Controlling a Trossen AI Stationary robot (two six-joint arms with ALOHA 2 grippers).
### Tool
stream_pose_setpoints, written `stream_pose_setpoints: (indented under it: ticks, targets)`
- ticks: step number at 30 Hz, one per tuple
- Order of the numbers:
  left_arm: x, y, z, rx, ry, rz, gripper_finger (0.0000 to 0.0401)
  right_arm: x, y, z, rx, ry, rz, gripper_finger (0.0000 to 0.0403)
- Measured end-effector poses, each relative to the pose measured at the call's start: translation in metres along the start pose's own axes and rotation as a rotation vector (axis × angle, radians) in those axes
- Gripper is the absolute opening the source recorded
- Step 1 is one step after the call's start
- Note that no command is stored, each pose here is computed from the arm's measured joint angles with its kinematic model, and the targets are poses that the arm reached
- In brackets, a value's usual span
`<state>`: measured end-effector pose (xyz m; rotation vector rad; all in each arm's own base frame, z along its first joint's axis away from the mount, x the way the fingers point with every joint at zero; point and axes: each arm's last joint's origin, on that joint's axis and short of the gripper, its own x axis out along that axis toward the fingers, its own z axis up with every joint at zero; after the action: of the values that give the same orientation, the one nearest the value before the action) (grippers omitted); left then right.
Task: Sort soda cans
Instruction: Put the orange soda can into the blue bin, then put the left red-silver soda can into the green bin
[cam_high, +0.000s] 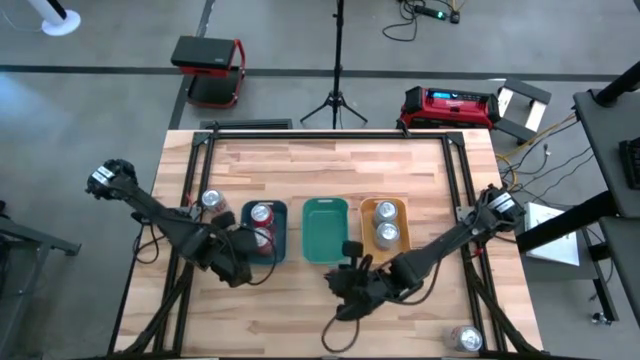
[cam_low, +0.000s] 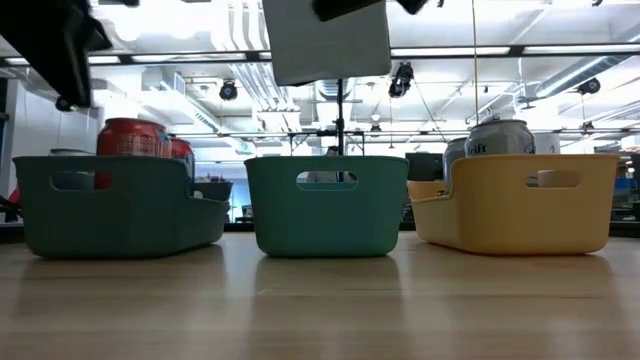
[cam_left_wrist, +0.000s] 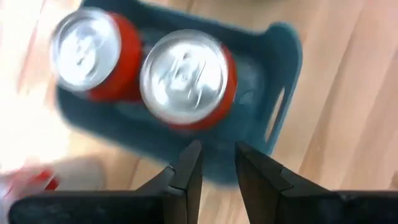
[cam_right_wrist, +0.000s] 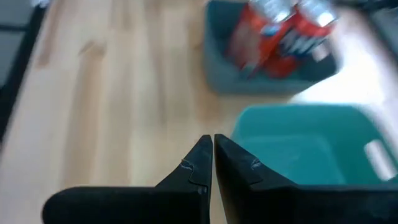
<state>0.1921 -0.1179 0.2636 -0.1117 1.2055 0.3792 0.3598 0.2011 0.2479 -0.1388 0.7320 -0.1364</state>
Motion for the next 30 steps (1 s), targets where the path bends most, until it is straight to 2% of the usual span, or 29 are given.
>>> stream_pose_setpoints:
  ticks: [3, 10, 12, 15, 23, 30]
  targets:
    - [-0.018, 0.004, -0.003, -0.026, 0.039, 0.037, 0.0089, -0.01, 0.013, -0.012, -0.017, 0.069, 0.04, 0.0012]
    - [-0.037, 0.032, -0.004, -0.276, 0.025, 0.224, 0.0156, -0.023, 0.032, -0.027, 0.008, 0.099, 0.065, 0.0013]
    - [-0.037, 0.041, -0.002, -0.388, 0.05, 0.215, 0.0179, -0.024, 0.034, -0.028, 0.029, 0.096, 0.069, 0.0013]
    - [-0.033, 0.053, -0.001, -0.477, 0.124, 0.183, 0.0211, -0.024, 0.04, -0.034, 0.041, 0.085, 0.084, 0.0013]
    - [-0.008, 0.086, -0.001, -0.595, 0.158, 0.295, 0.0284, -0.022, 0.058, -0.045, 0.114, 0.022, 0.147, 0.0013]
    - [-0.011, 0.112, 0.001, -0.711, 0.159, 0.302, 0.0321, -0.019, 0.068, -0.05, 0.112, 0.01, 0.164, 0.0013]
